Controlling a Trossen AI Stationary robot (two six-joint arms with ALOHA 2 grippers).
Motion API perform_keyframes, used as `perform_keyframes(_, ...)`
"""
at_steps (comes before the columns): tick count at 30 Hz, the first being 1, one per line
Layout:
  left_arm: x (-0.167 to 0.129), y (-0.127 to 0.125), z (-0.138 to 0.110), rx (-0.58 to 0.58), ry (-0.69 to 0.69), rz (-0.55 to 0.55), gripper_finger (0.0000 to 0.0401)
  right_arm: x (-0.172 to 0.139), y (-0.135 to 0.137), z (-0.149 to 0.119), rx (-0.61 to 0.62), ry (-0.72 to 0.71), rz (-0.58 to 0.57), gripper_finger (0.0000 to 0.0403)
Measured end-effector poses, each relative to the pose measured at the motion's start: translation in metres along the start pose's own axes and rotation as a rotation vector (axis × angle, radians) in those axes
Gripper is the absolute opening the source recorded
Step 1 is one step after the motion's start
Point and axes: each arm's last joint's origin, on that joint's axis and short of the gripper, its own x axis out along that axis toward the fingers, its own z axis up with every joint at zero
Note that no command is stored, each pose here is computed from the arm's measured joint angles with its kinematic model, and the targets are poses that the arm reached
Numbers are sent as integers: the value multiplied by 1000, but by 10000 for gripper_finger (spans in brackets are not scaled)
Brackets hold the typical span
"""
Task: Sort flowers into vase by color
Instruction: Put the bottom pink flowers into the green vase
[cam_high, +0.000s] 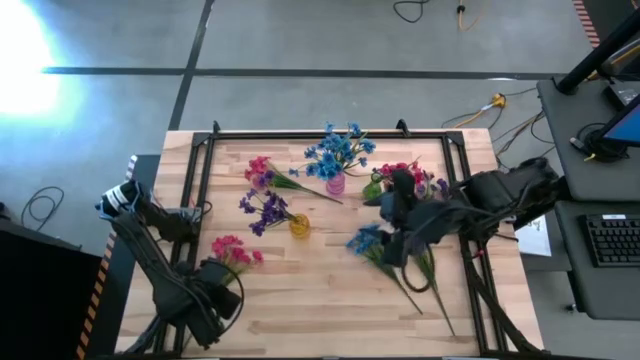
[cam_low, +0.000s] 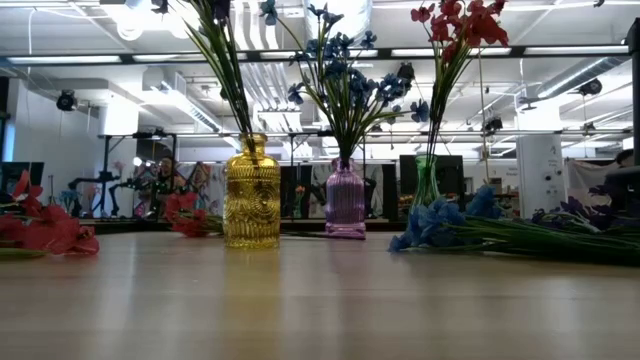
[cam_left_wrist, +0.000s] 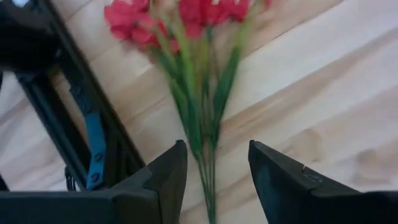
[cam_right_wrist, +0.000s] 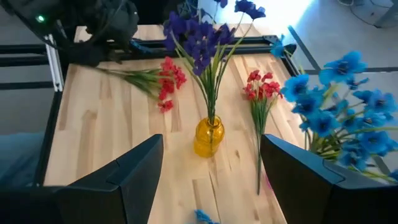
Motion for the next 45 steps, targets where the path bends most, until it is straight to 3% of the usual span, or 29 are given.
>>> perform_keyframes(4,12,0,-4,-29,41,80,191,-9,-6,0,10,-17,-2,265)
perform_keyframes(11,28,2,-6,-54,54,119,244,-9,-6,0,2,-15,-5,264)
perform_keyframes(20,67,-7,-15,-78,108,-5,237,-1,-2,-5,-2,10,-12,260)
perform_keyframes(28,96,-17,-24,-77,83,37,224,5,0,-8,-4,25,-17,265)
perform_keyframes(35,104,-24,-29,-67,68,86,188,5,0,-8,8,23,-16,265)
perform_keyframes(45,102,-26,-30,-69,75,90,76,5,1,-9,3,27,-14,265)
